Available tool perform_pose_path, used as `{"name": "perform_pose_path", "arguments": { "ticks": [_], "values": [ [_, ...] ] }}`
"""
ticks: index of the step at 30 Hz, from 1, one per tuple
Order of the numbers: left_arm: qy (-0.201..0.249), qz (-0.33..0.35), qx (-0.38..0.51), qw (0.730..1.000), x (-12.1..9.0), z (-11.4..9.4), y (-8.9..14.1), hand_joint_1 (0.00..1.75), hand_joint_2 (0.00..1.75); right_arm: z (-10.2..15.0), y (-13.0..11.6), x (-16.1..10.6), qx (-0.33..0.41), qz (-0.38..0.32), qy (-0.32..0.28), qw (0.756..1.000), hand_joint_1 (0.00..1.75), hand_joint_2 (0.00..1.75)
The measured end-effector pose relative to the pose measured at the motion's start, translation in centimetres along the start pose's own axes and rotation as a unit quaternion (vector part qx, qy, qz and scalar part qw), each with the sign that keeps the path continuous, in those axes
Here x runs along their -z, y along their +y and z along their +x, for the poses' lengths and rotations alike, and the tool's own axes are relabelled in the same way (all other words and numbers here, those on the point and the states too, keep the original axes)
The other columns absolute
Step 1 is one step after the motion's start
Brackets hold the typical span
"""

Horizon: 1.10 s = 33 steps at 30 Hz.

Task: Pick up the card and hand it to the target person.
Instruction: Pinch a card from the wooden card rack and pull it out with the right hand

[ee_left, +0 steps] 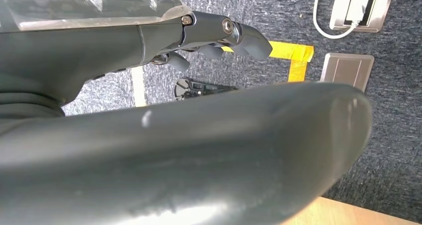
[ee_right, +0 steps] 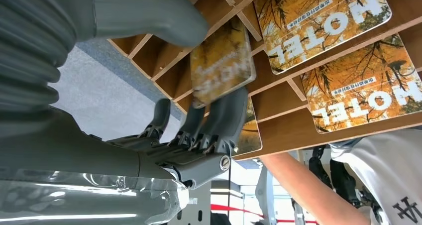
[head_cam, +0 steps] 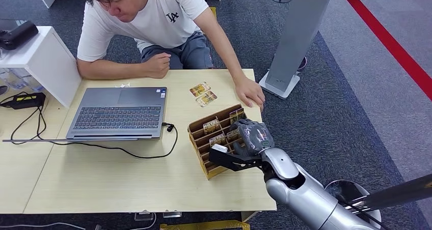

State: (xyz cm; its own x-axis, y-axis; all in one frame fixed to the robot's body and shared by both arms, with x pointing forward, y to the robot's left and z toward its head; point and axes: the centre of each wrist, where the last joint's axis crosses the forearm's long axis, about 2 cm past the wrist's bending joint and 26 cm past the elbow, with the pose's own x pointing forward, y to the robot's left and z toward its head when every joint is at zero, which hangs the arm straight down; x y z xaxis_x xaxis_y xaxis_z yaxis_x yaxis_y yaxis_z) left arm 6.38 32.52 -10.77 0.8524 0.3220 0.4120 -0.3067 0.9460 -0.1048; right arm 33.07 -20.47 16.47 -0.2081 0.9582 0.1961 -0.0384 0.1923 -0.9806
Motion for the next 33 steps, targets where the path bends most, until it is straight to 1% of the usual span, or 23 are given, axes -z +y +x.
{"name": "perform_pose_path", "arguments": {
  "ticks": [2,5,18,21,25,29,33],
  "values": [
    [0.000,0.000,0.000,1.000,0.00,-0.01,0.00,0.00,0.00,-0.05,0.05,0.02,0.000,0.001,0.001,1.000,1.23,1.75],
    [0.000,0.000,0.000,1.000,0.00,0.00,0.00,0.00,0.00,-0.10,0.12,0.04,-0.001,0.002,0.002,1.000,1.30,1.75],
    [0.000,0.002,-0.001,1.000,0.00,0.00,0.01,0.00,0.00,0.00,-0.07,0.31,0.000,0.000,0.002,1.000,1.39,1.75],
    [0.000,0.000,-0.001,1.000,0.00,0.00,0.00,0.00,0.00,0.00,-0.09,0.33,0.002,0.000,0.002,1.000,1.47,1.75],
    [-0.004,-0.011,-0.004,1.000,0.00,0.00,-0.05,0.00,0.00,-0.02,-0.12,0.36,0.003,0.000,0.002,1.000,1.66,1.75],
    [-0.006,-0.025,-0.006,1.000,0.00,0.00,-0.11,0.00,0.00,-0.04,-0.13,0.39,0.004,0.000,0.001,1.000,1.68,1.75],
    [-0.009,-0.024,-0.005,1.000,0.00,0.01,-0.08,0.00,0.00,-0.05,-0.12,0.39,0.004,-0.001,0.001,1.000,1.68,1.75]
  ]
}}
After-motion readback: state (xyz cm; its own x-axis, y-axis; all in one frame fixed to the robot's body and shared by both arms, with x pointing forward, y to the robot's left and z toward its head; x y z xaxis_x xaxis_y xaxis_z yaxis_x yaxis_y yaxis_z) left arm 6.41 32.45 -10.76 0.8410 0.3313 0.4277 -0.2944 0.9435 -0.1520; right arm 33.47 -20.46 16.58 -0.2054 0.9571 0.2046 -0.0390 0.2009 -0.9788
